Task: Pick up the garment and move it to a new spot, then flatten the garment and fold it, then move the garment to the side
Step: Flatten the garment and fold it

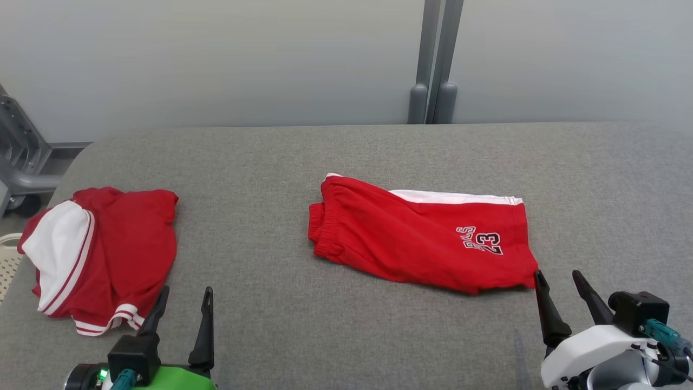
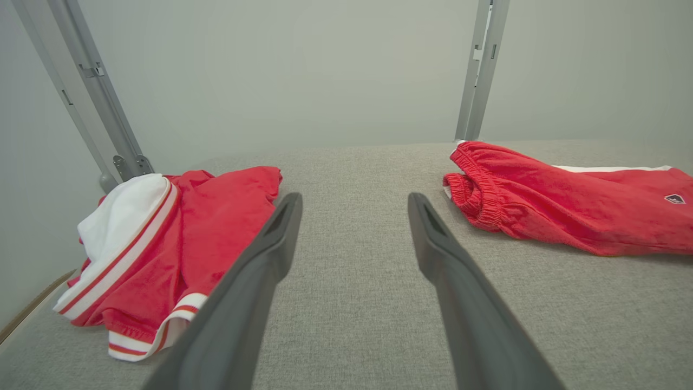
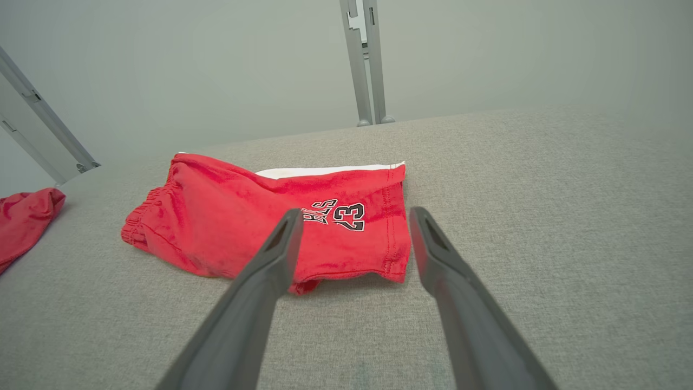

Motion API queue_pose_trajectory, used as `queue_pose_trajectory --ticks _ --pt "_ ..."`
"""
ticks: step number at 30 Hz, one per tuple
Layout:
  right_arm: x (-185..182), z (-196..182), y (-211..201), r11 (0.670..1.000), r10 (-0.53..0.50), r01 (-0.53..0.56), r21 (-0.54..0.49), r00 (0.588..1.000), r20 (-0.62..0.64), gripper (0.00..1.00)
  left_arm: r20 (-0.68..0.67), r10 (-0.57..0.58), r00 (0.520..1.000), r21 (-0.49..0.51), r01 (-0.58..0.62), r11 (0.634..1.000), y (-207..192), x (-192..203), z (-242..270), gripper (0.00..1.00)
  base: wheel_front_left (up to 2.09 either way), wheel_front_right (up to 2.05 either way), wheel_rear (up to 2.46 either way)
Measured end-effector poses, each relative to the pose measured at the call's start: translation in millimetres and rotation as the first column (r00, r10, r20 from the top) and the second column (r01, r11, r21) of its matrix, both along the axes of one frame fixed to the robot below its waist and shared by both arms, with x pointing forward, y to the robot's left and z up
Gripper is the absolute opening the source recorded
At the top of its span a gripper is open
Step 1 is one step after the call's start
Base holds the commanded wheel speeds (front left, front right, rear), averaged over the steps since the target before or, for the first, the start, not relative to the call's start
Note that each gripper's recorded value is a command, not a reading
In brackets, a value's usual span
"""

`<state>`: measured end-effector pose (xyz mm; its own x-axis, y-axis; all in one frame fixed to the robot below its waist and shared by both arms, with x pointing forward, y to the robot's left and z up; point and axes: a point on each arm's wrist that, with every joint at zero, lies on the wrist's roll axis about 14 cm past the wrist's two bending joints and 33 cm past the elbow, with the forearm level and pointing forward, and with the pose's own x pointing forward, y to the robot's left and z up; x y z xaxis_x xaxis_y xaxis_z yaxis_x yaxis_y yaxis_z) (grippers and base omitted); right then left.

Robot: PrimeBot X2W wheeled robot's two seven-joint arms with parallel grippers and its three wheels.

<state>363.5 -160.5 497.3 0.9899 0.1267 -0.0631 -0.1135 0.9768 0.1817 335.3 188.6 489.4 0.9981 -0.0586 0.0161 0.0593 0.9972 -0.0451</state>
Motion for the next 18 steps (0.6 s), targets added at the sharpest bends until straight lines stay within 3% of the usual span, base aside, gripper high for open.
queue_pose_trajectory --ticks 15,18 --pt "7.7 -2.1 3.3 1.0 0.01 -0.01 -0.01 1.0 -0.006 1.0 -0.025 -0.007 1.0 -0.011 0.007 1.0 -3.3 -0.4 -8.2 1.0 0.0 0.0 0.0" --pt "11.3 -12.3 -0.9 1.0 0.005 -0.007 -0.026 0.996 -0.084 1.0 -0.026 -0.013 1.0 -0.009 0.013 1.0 -5.2 -0.2 -8.6 1.0 0.0 0.0 0.0"
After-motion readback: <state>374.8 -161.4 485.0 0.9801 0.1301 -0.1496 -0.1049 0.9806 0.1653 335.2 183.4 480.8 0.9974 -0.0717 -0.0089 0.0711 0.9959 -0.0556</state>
